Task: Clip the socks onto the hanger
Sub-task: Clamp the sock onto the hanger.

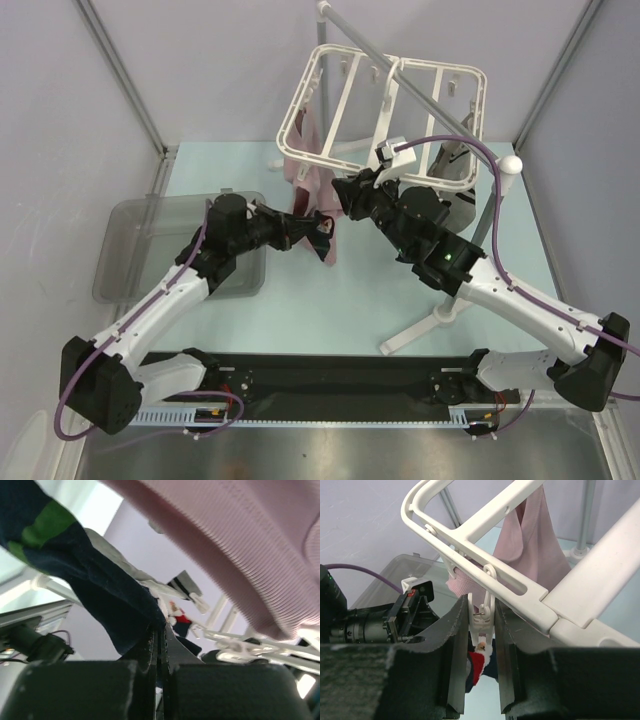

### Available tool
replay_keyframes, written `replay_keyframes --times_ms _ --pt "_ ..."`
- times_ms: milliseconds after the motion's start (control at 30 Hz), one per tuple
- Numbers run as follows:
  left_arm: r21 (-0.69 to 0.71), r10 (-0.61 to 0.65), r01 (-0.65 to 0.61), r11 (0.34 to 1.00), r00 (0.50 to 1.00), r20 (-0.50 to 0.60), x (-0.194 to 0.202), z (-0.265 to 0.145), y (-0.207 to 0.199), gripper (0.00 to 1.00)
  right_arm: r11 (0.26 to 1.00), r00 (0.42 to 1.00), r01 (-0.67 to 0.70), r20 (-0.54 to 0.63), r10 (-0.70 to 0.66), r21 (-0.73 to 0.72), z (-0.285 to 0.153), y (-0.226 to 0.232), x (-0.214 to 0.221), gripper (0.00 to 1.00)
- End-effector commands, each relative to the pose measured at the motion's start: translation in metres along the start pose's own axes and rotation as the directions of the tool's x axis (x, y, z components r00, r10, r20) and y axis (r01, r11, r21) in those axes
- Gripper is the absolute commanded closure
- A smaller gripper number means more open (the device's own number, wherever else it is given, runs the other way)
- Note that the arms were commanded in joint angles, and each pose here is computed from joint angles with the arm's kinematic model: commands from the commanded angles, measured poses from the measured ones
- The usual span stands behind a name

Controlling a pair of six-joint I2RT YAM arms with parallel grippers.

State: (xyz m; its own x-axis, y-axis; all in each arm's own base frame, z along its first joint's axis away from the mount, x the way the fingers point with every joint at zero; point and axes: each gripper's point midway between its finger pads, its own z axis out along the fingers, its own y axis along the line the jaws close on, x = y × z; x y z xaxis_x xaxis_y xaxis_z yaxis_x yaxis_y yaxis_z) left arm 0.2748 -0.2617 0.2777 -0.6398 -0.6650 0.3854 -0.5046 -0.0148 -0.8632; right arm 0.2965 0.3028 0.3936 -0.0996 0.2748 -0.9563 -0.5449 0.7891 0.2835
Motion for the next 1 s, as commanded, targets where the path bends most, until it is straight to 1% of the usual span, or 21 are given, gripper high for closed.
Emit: replay_keyframes --times_ms 0,267,300,500,733,833,967 --pt "0.103 -0.001 0.009 0.995 0.997 -0.080 0.023 -0.004 -0.041 1.00 0.997 0.998 -0.052 0.032 0.054 -0.064 -0.009 0.016 -0.014 1.00" --pt "0.131 -0.005 0.016 0.991 0.996 -0.083 0.029 -0.002 -0.058 1.00 0.997 0.998 -0.050 0.024 0.052 -0.063 -0.009 0.016 -0.011 1.00" --pt "0.155 0.005 0.009 0.988 0.996 -0.091 0.031 -0.003 -0.064 1.00 0.997 0.998 -0.054 0.026 0.055 -0.062 -0.009 0.016 -0.012 1.00" --pt "0.150 0.012 0.002 0.989 0.996 -0.091 0.034 -0.001 -0.067 1.00 0.997 0.998 -0.055 0.024 0.056 -0.061 -0.009 0.015 -0.010 1.00" --pt "0.141 0.016 -0.003 0.990 0.996 -0.090 0.035 0.003 -0.064 1.00 0.996 0.998 -0.057 0.031 0.059 -0.064 -0.009 0.017 -0.012 1.00" --pt "0.104 -0.002 0.010 0.995 0.997 -0.073 0.028 0.006 -0.050 1.00 0.997 0.998 -0.049 0.037 0.051 -0.062 -0.009 0.016 -0.016 1.00" --pt "0.101 -0.005 0.012 0.995 0.998 -0.070 0.026 0.009 -0.048 1.00 0.997 0.999 -0.044 0.028 0.045 -0.062 -0.009 0.016 -0.013 1.00"
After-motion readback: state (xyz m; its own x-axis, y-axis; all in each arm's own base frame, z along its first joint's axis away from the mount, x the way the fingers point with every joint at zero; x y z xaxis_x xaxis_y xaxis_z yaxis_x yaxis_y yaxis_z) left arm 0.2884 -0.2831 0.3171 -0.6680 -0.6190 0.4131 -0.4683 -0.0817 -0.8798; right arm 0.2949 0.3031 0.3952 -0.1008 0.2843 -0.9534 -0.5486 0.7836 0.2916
